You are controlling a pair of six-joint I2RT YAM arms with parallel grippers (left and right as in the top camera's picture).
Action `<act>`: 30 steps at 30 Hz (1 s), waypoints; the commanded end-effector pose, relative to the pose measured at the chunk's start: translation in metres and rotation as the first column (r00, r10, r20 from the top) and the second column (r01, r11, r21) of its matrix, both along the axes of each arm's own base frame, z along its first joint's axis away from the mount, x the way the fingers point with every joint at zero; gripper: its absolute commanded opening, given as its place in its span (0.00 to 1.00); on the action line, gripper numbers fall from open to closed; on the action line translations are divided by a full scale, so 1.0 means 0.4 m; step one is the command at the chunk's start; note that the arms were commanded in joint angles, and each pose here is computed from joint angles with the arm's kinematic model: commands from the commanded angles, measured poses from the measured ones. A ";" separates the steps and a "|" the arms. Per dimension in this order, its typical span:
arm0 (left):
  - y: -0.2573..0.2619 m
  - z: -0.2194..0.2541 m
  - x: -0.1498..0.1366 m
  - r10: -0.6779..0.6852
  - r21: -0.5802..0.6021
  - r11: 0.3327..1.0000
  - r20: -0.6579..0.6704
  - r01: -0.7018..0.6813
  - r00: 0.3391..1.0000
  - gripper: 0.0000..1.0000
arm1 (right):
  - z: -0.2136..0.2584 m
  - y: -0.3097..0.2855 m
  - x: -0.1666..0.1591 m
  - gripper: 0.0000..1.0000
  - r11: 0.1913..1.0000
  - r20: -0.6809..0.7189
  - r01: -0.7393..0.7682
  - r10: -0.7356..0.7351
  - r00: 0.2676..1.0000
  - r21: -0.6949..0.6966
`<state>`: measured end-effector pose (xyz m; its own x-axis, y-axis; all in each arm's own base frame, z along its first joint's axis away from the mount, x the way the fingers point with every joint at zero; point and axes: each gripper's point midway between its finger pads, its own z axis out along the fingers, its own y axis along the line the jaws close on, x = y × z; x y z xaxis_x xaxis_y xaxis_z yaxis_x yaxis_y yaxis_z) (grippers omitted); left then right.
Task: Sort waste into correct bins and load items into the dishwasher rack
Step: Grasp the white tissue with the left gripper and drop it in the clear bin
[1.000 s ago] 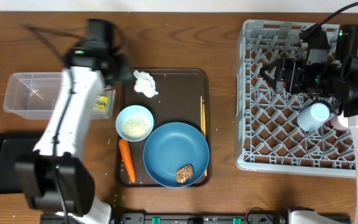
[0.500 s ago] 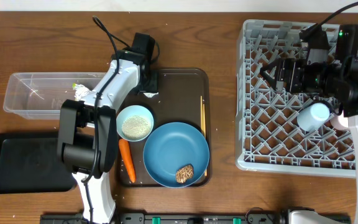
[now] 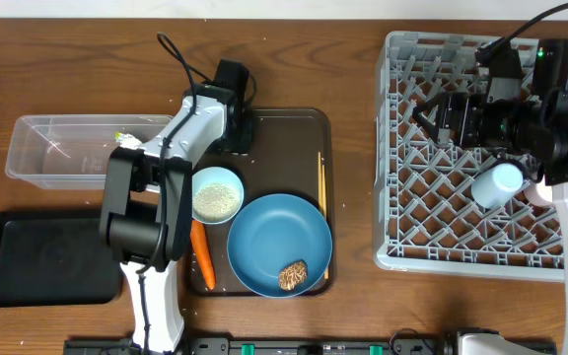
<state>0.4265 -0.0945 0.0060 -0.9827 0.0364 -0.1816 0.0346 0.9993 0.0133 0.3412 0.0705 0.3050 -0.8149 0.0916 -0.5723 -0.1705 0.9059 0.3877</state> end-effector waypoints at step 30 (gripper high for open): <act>0.356 0.313 -0.105 0.507 -0.209 0.840 -0.027 -0.501 0.861 0.54 | -0.012 0.008 -0.002 0.86 1.000 -0.015 -0.008 0.008 1.000 -0.004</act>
<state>0.3767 0.0650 0.1033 -0.8111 -0.5703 -0.1300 -0.5633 0.8215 -0.0889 0.3411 0.0702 0.3046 -0.8155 0.0917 -0.5715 -0.1690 0.9067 0.3865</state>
